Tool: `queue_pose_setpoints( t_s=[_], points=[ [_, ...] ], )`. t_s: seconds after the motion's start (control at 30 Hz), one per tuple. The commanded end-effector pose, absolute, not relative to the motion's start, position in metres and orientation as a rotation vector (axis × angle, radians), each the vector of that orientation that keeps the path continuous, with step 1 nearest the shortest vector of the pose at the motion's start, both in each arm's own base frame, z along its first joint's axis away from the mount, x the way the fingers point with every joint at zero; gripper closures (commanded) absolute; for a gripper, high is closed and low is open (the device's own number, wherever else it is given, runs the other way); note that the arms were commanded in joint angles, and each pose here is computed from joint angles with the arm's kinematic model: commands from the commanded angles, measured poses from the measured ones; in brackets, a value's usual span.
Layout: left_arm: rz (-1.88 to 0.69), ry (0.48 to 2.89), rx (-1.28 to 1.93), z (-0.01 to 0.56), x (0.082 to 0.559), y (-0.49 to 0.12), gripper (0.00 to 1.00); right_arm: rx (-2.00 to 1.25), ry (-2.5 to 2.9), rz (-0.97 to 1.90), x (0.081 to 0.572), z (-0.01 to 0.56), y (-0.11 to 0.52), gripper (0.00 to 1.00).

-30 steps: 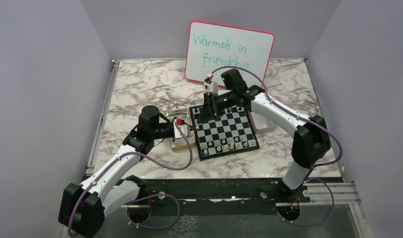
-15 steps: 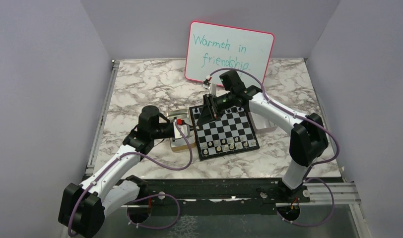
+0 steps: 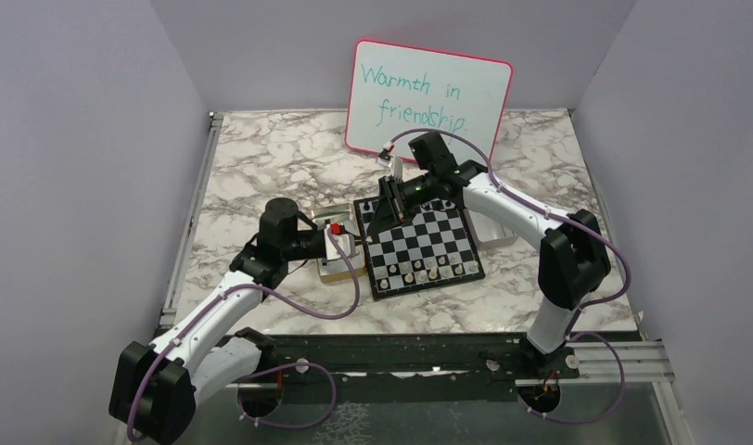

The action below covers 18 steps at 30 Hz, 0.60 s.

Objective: Set up the chess pieces on the board
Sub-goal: Place the chess piece on the chessboard.

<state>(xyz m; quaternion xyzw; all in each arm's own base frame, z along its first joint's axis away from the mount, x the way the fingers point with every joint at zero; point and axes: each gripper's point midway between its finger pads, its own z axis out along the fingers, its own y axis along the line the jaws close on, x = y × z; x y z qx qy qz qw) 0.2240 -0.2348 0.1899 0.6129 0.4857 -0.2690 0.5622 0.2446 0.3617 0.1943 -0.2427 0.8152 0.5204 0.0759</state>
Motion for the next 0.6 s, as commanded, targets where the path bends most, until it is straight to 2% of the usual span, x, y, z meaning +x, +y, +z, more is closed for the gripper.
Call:
queue_pose_setpoints(
  t_s=[0.0,0.23,0.4,0.57],
  points=[
    [-0.682,1.114,1.473,0.1852,0.2147,-0.2388,1.00,-0.736,2.423,1.628,0.2431,0.1975,0.3657,0.73],
    [-0.675,1.115,1.476,0.1844,0.2163,-0.2387,1.00,-0.743,2.424,1.643,0.2384,0.1943,0.3637,0.75],
    [-0.670,1.119,1.478,0.1830,0.2171,-0.2382,1.00,-0.748,2.436,1.658,0.2365,0.1906,0.3635,0.72],
    [-0.667,1.117,1.481,0.1825,0.2164,-0.2378,1.00,-0.752,2.410,1.661,0.2383,0.1932,0.3652,0.79]
  ],
)
